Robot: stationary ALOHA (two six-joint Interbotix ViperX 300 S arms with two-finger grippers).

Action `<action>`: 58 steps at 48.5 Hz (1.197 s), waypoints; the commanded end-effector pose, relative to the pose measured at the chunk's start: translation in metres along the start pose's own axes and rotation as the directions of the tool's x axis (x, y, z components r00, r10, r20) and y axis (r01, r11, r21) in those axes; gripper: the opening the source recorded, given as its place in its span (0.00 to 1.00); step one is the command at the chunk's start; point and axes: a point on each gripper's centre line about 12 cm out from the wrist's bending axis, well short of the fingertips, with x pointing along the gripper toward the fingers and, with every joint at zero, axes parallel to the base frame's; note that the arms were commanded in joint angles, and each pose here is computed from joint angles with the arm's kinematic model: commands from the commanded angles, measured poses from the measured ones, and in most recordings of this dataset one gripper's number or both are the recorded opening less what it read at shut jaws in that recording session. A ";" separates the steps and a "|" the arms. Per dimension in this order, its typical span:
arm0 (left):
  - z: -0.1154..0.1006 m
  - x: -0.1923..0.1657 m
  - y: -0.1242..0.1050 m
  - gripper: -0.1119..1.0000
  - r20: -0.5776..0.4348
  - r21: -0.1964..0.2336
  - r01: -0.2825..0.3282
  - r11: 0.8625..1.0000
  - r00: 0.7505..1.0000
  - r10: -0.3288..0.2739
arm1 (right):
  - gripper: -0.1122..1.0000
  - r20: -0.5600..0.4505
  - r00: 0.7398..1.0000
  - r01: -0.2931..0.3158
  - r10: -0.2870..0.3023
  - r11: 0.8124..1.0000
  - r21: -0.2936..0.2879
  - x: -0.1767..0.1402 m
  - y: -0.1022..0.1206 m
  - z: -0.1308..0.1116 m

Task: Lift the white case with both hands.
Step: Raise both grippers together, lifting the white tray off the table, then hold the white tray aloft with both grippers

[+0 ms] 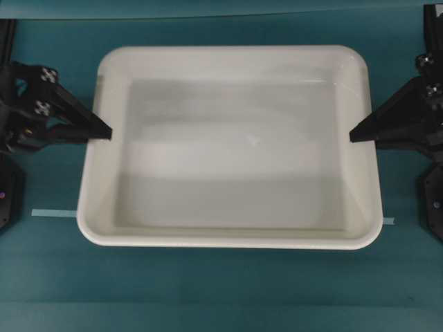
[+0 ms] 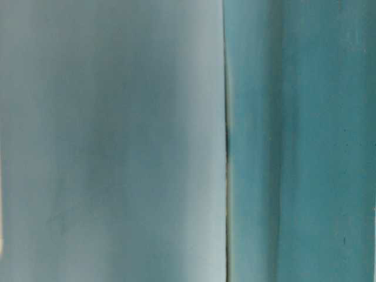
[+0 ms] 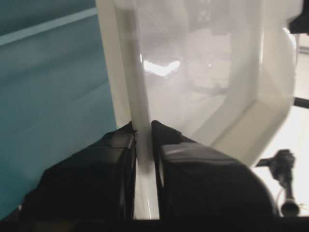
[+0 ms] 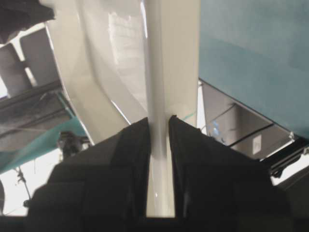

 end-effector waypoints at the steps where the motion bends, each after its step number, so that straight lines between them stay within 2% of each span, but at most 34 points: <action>1: 0.001 -0.003 -0.024 0.17 0.003 0.005 0.048 0.999 0.999 -0.048 | 0.20 0.002 1.000 -0.024 0.024 1.000 0.008 0.002 0.015 0.000; 14: 0.003 -0.010 -0.052 0.17 0.004 0.006 0.078 0.997 0.997 -0.078 | 0.20 -0.006 0.998 -0.055 0.055 0.998 0.001 -0.009 0.030 -0.004; 24: 0.004 -0.017 -0.058 0.17 0.004 0.006 0.075 0.997 0.997 -0.075 | 0.20 -0.013 0.994 -0.112 0.112 0.994 -0.012 -0.021 0.055 -0.008; 36: 0.005 -0.024 -0.071 0.17 0.006 0.008 0.092 0.996 0.996 -0.092 | 0.20 -0.026 0.997 -0.075 0.074 0.997 -0.023 -0.030 0.062 -0.013; 58: 0.004 -0.021 -0.073 0.17 0.001 0.013 0.089 0.996 0.996 -0.089 | 0.20 -0.029 0.997 -0.077 0.077 0.997 -0.028 -0.027 0.063 -0.013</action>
